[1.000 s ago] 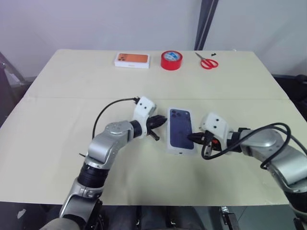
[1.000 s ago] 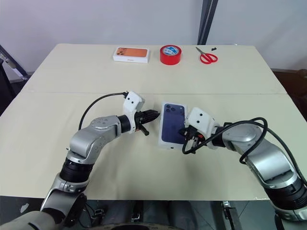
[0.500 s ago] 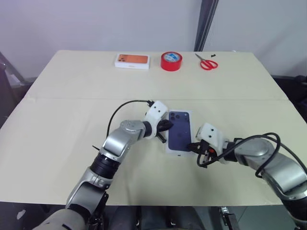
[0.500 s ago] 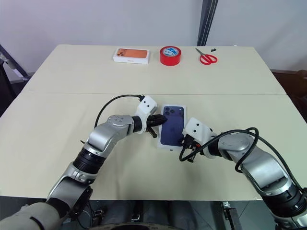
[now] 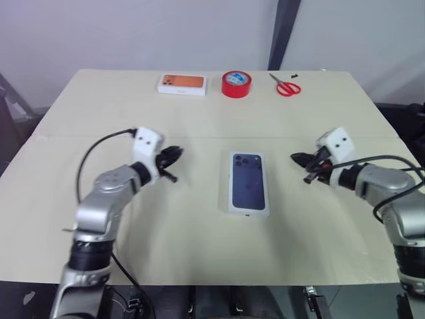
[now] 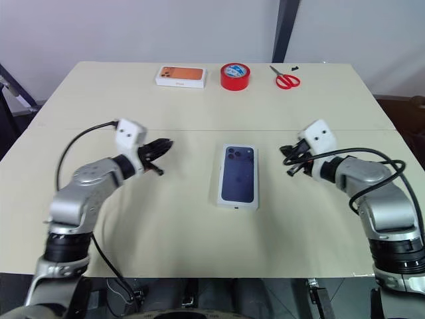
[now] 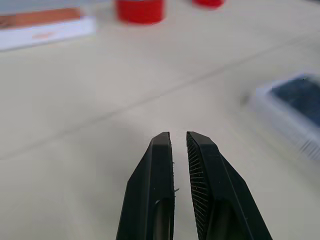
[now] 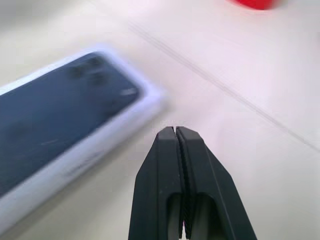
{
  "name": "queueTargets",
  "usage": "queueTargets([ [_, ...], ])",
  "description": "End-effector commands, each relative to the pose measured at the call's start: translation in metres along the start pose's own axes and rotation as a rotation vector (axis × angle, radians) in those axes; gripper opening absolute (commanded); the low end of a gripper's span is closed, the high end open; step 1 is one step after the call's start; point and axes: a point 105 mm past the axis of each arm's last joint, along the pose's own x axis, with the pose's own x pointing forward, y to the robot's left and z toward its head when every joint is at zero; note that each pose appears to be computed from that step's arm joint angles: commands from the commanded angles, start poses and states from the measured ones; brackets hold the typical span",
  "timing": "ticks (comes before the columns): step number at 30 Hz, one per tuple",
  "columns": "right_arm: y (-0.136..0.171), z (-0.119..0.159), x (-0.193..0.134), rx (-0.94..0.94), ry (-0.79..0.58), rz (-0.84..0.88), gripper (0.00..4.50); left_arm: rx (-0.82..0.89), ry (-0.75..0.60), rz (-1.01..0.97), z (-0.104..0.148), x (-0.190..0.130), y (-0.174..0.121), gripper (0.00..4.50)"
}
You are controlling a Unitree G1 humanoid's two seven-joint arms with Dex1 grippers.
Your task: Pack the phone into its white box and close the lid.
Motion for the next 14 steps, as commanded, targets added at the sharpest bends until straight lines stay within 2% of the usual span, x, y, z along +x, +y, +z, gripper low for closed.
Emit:
queueTargets([
  [1, -0.020, 0.011, -0.006, 0.017, -0.079, -0.034, 0.06, 0.026, -0.063, 0.056, 0.012, -0.029, 0.020, 0.56],
  [8, -0.017, 0.004, -0.002, 0.016, -0.099, 0.035, 0.06, 0.008, -0.022, 0.154, -0.007, -0.073, 0.038, 0.56],
  [14, -0.008, 0.004, 0.005, 0.028, -0.100, 0.095, 0.06, -0.015, -0.015, 0.162, -0.016, -0.076, 0.033, 0.56],
])
